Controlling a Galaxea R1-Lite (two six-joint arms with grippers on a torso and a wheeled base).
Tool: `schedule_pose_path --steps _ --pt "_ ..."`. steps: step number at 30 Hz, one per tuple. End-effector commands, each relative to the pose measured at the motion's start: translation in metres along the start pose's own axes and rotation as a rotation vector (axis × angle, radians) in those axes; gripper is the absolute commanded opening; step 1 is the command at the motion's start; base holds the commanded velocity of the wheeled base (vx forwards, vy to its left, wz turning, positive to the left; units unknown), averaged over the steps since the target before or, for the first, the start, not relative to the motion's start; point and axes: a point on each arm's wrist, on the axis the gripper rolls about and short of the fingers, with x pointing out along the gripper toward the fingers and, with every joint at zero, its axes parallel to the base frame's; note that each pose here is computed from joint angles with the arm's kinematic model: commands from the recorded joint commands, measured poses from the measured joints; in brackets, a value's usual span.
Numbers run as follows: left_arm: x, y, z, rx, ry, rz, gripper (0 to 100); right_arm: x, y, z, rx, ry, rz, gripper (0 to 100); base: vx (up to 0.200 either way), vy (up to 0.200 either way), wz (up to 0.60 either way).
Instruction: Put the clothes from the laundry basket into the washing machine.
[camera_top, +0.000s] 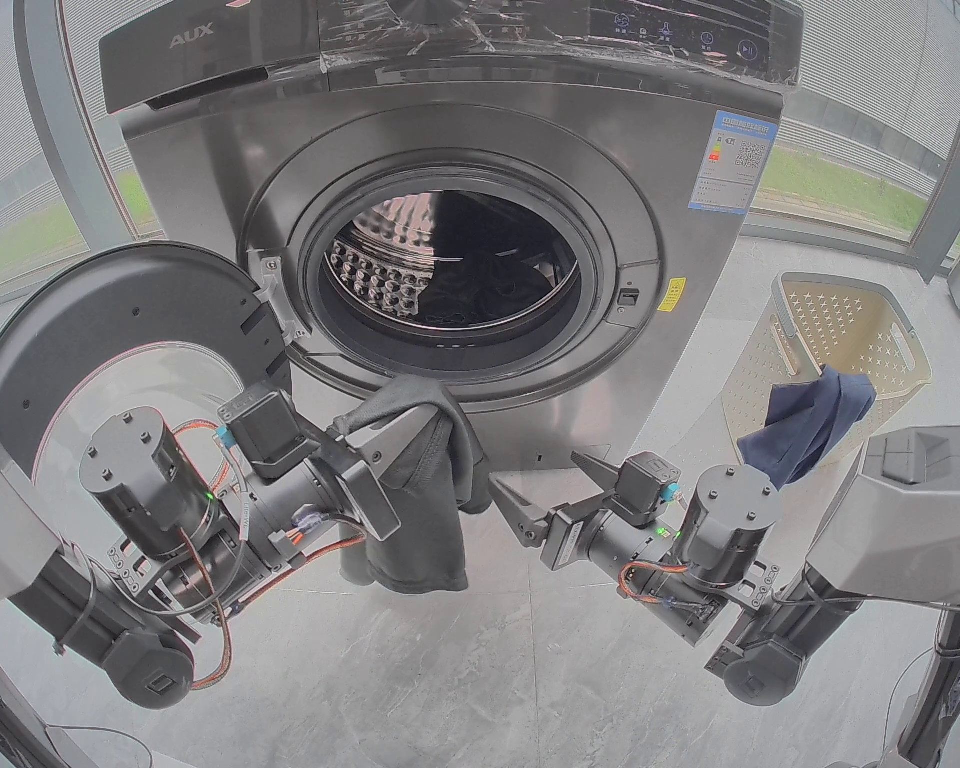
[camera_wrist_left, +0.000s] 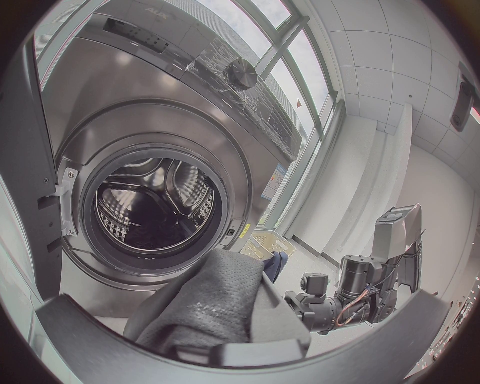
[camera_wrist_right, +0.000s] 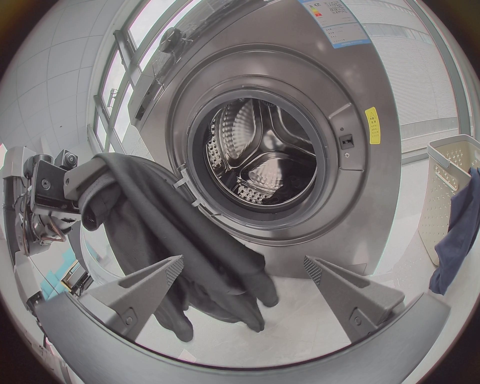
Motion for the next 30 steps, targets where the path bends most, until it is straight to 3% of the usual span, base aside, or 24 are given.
schedule_pose_path --steps 1,6,15,21,30 --pt "0.002 0.001 -0.003 0.000 0.008 0.007 0 0.001 0.008 0.002 0.002 -0.011 0.026 100 0.000 0.000 0.00" --pt "0.003 0.002 -0.006 -0.002 0.017 0.010 0 0.003 0.017 0.006 0.007 -0.032 0.056 100 0.000 0.000 0.00" --pt "0.003 0.002 -0.007 -0.003 0.020 0.009 0 0.022 0.019 0.013 0.003 -0.097 0.059 100 0.000 0.000 0.00" --pt "0.003 0.002 -0.006 -0.002 0.016 0.008 0 0.034 0.016 -0.001 -0.018 -0.082 0.052 100 0.000 0.000 0.00" --pt "0.004 0.001 -0.003 0.001 0.000 0.008 0 0.040 0.009 -0.035 -0.030 0.003 0.034 100 0.000 0.000 0.00"
